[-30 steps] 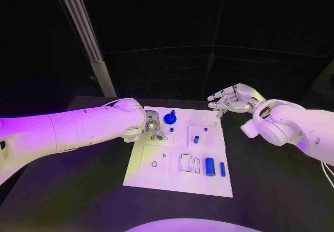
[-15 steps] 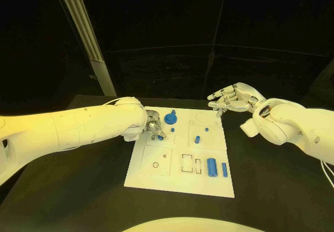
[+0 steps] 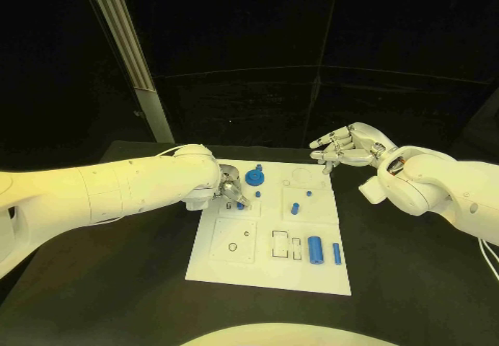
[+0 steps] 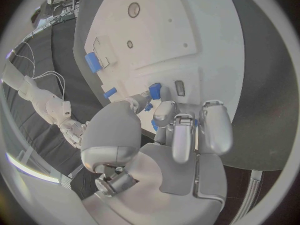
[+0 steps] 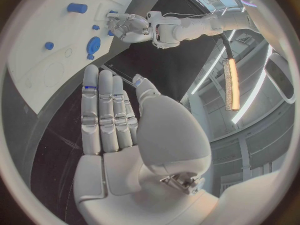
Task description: Assemble the parts on the task board
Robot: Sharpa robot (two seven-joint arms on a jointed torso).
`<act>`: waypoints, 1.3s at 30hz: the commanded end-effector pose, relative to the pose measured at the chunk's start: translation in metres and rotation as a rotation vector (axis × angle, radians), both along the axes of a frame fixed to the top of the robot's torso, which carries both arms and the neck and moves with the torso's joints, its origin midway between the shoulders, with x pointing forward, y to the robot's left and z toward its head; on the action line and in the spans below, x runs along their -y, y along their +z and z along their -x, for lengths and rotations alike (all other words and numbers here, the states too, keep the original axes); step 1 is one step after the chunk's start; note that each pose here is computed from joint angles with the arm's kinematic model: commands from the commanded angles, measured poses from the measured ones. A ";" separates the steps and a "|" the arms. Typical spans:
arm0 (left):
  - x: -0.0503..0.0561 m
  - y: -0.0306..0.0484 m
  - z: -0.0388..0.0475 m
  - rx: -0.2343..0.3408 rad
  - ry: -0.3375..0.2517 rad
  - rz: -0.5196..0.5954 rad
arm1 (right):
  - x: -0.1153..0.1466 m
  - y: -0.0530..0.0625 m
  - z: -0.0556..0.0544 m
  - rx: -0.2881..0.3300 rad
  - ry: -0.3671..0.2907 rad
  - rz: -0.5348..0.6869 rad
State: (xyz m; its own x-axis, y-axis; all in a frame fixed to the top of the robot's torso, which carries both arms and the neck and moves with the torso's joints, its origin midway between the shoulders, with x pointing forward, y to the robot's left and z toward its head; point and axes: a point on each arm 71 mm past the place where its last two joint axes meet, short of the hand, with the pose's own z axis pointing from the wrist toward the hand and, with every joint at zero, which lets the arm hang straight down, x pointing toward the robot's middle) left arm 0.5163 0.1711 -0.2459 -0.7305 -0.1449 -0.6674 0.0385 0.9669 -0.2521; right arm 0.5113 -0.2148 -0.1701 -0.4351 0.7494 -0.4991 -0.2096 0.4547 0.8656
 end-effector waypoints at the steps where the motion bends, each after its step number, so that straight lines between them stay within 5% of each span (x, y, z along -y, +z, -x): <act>1: 0.001 -0.0026 0.0013 -0.018 -0.003 -0.008 | -0.002 0.001 0.000 0.004 0.007 -0.002; 12: 0.000 -0.0017 0.0002 -0.001 0.009 0.001 | -0.002 0.001 0.000 0.004 0.007 -0.002; 22: -0.010 0.0020 0.0028 0.012 0.052 0.039 | -0.001 0.001 -0.001 0.004 0.005 -0.001; 26: -0.015 0.0097 0.0019 0.016 0.068 0.062 | 0.000 0.001 -0.002 0.004 0.002 0.000; 32: -0.022 0.0323 -0.0050 0.006 0.084 0.135 | 0.001 0.000 -0.004 0.005 -0.003 0.003; 39: -0.034 0.0524 -0.0189 -0.017 0.084 0.184 | 0.001 0.000 -0.005 0.004 -0.004 0.004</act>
State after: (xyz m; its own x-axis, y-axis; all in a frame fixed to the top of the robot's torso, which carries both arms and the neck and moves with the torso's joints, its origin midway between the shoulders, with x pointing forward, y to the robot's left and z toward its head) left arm 0.5362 0.2069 -0.1928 -0.6762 -0.3140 -0.6664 -0.0546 0.9235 -0.3798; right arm 0.5163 -0.2168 -0.1715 -0.4250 0.7516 -0.5044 -0.2047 0.4630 0.8624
